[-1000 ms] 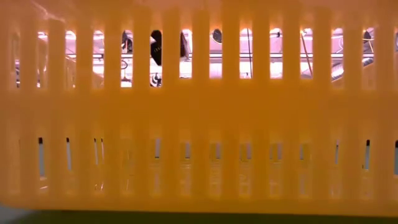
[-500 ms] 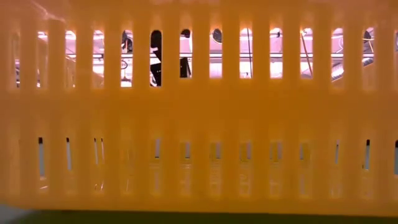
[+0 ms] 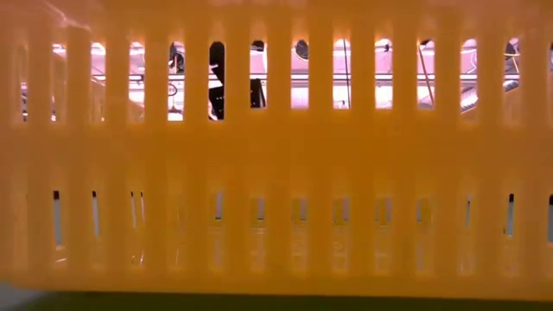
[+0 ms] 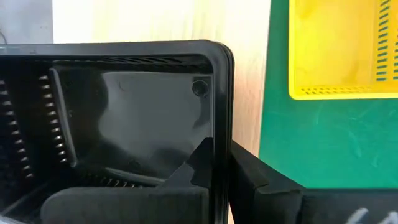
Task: Stack baskets on shelf by color
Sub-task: Put the stacked black bins on the shelf, then move the middle white bin to the middle left of the table
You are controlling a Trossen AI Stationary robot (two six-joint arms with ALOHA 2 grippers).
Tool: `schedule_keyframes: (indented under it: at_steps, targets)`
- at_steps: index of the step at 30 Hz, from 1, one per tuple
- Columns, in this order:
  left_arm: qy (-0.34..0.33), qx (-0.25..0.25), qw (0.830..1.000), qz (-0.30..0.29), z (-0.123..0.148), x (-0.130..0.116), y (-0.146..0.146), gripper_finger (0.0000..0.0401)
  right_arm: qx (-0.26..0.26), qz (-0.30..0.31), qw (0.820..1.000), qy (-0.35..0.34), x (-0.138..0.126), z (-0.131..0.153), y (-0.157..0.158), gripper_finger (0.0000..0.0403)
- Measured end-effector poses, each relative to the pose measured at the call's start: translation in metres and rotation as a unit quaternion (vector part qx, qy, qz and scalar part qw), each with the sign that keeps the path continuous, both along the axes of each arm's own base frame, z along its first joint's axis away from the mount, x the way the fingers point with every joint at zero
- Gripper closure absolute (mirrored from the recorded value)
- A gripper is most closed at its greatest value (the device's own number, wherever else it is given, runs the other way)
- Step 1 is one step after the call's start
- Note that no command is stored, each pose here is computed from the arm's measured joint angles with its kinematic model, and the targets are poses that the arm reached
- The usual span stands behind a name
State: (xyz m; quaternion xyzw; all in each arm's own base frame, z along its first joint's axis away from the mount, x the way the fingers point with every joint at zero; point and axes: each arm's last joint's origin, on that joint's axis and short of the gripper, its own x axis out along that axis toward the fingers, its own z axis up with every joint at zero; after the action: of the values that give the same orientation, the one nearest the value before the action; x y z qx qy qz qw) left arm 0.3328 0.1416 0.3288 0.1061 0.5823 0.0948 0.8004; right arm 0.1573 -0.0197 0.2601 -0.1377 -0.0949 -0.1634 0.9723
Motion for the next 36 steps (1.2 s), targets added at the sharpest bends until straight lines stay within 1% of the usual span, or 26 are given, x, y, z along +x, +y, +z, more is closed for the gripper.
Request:
schedule_keyframes:
  at_steps: [7, 10, 15, 19, 23, 26, 30, 34, 36]
  targets:
    - [0.005, -0.008, 1.0, 0.013, -0.001, -0.001, -0.001, 0.0376, 0.0, 0.0, 1.0, -0.004, 0.0, 0.001, 0.0, 0.0303]
    - [0.004, -0.007, 1.0, 0.013, -0.001, -0.001, -0.001, 0.0368, 0.003, 0.001, 1.0, -0.004, 0.0, 0.001, 0.0, 0.0303]
    - [0.001, -0.009, 1.0, 0.025, -0.001, -0.001, 0.0, 0.0332, 0.007, 0.002, 1.0, -0.006, 0.0, 0.001, 0.0, 0.0303]
    - [0.007, 0.011, 0.999, 0.039, -0.001, -0.002, 0.001, 0.0301, 0.007, 0.002, 1.0, -0.006, 0.0, 0.001, 0.0, 0.0303]
    - [0.01, 0.028, 0.998, 0.048, 0.0, -0.001, 0.0, 0.0277, 0.007, 0.002, 1.0, -0.006, 0.0, 0.001, 0.0, 0.0303]
    - [0.008, 0.054, 0.997, 0.056, 0.006, -0.004, -0.006, 0.0266, 0.007, 0.002, 1.0, -0.011, 0.0, 0.002, 0.0, 0.0303]
    - [-0.023, 0.072, 0.996, 0.047, 0.024, -0.01, -0.018, 0.0256, 0.012, 0.004, 1.0, -0.016, -0.001, 0.002, 0.0, 0.0303]
    - [-0.074, 0.077, 0.993, 0.046, 0.046, -0.02, -0.035, 0.0256, 0.024, 0.008, 1.0, -0.019, -0.001, 0.002, 0.0, 0.0303]
    - [-0.099, 0.069, 0.991, 0.05, 0.056, -0.027, -0.045, 0.0256, 0.028, 0.009, 0.999, -0.02, -0.001, 0.002, 0.0, 0.0303]
